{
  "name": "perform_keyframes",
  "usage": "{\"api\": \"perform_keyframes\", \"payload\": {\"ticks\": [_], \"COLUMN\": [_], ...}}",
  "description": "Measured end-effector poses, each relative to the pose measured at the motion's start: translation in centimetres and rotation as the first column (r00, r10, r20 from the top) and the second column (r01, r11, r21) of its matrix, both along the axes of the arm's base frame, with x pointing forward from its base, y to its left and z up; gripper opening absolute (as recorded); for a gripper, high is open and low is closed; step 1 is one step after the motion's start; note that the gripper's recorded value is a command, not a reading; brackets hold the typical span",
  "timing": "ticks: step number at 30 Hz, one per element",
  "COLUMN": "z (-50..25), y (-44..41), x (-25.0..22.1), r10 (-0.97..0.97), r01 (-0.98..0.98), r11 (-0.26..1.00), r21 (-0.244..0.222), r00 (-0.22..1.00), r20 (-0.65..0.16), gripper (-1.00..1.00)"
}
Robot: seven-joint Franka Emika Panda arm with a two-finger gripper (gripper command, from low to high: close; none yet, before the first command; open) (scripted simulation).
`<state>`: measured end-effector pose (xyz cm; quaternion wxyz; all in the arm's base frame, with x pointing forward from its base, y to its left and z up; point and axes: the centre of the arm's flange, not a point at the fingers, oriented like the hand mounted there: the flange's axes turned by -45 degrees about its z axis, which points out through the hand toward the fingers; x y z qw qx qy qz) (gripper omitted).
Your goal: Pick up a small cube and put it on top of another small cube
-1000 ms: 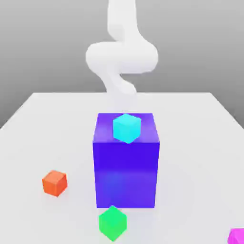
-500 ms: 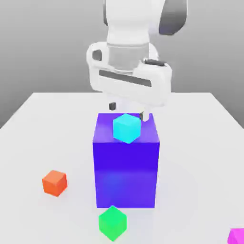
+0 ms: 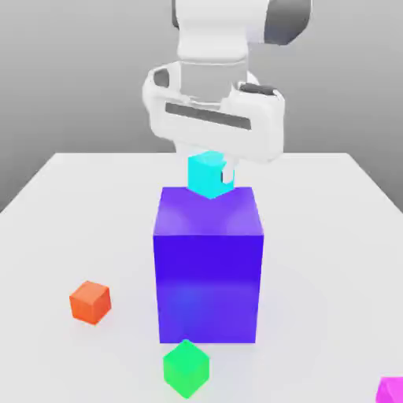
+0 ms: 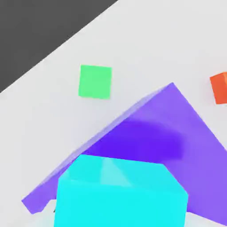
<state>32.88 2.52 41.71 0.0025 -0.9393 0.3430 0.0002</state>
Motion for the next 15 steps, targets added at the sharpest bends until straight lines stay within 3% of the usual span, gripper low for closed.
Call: {"api": "perform_keyframes", "payload": {"ticks": [4, 9, 10, 15], "z": [0.0, -5.4, -6.2, -6.2], "y": [1.3, 1.6, 1.6, 1.6], "x": [-3.5, -4.2, -4.3, -4.3], "r10": [-0.055, -0.068, -0.069, -0.069], "r01": [0.055, 0.068, 0.069, 0.069], "r11": [0.998, 0.998, 0.998, 0.998], "r21": [0.0, 0.001, 0.0, 0.0], "r00": [0.998, 0.998, 0.998, 0.998], "r20": [0.0, 0.0, 0.0, 0.0], "gripper": [-1.0, -1.0, 1.0, 1.0]}}
